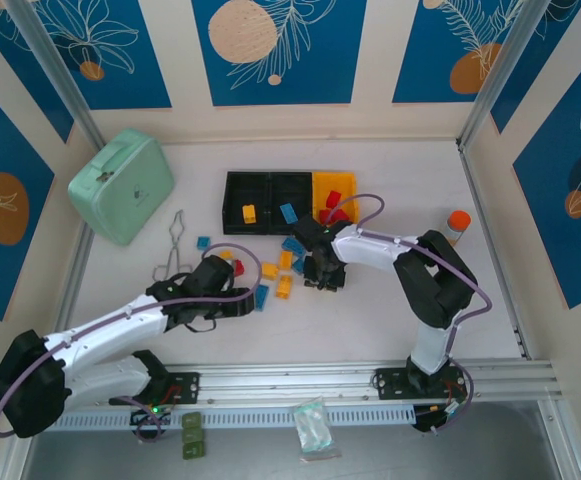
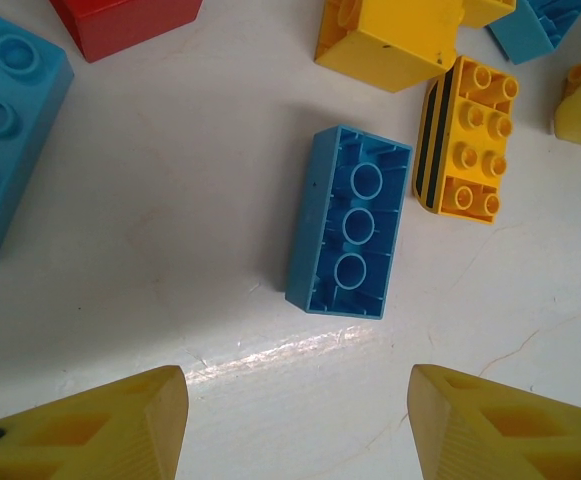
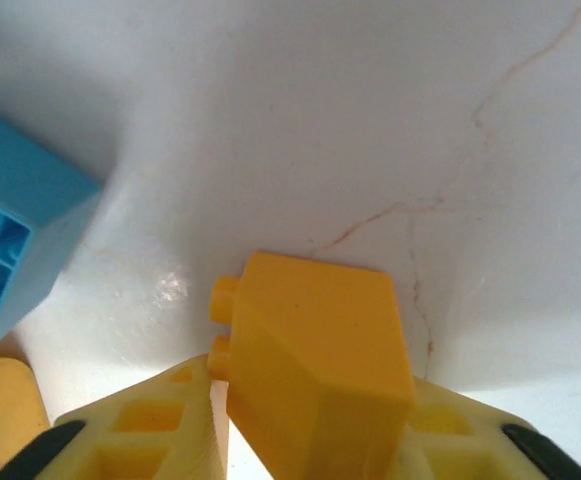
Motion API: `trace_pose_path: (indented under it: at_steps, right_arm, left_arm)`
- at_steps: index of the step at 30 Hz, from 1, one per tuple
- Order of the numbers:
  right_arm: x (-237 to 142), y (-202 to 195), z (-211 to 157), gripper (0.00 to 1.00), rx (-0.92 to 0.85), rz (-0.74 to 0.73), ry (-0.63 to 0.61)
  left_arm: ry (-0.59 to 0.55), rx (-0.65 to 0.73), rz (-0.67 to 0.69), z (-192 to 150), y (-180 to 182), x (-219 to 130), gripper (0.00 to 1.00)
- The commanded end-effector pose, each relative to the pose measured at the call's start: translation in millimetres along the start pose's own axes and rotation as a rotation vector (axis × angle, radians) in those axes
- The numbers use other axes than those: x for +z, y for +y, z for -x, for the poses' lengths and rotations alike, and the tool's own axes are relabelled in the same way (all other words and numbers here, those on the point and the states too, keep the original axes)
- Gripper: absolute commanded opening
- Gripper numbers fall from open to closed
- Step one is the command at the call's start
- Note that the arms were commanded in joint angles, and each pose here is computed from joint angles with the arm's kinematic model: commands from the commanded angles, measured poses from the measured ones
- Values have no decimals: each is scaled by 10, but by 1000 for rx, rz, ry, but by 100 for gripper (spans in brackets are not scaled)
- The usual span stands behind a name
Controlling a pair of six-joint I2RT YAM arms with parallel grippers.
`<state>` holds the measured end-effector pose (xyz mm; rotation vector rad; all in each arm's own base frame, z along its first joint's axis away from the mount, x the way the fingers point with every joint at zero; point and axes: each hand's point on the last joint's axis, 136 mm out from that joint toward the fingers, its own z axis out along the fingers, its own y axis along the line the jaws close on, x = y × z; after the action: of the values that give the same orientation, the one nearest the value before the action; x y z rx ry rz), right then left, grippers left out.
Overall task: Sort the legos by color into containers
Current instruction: Pick up the lego from the center of the table, then place the lego in the container.
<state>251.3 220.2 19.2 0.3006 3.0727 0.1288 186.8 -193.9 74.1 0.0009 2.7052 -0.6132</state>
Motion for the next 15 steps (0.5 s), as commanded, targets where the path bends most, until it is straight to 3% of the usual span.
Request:
trace_pose_path:
  at_steps: [1, 8, 15]
  right_arm:
    - [-25, 31, 100, 24, -21, -5, -51]
    - [-427, 204, 83, 23, -80, 59, -114]
    - [-814, 720, 259, 23, -176, 185, -168]
  left_arm:
    - [-12, -9, -8, 45, -21, -15, 60]
    - [-48, -25, -32, 79, -19, -92, 60]
    - [-101, -92, -91, 225, 19, -284, 60]
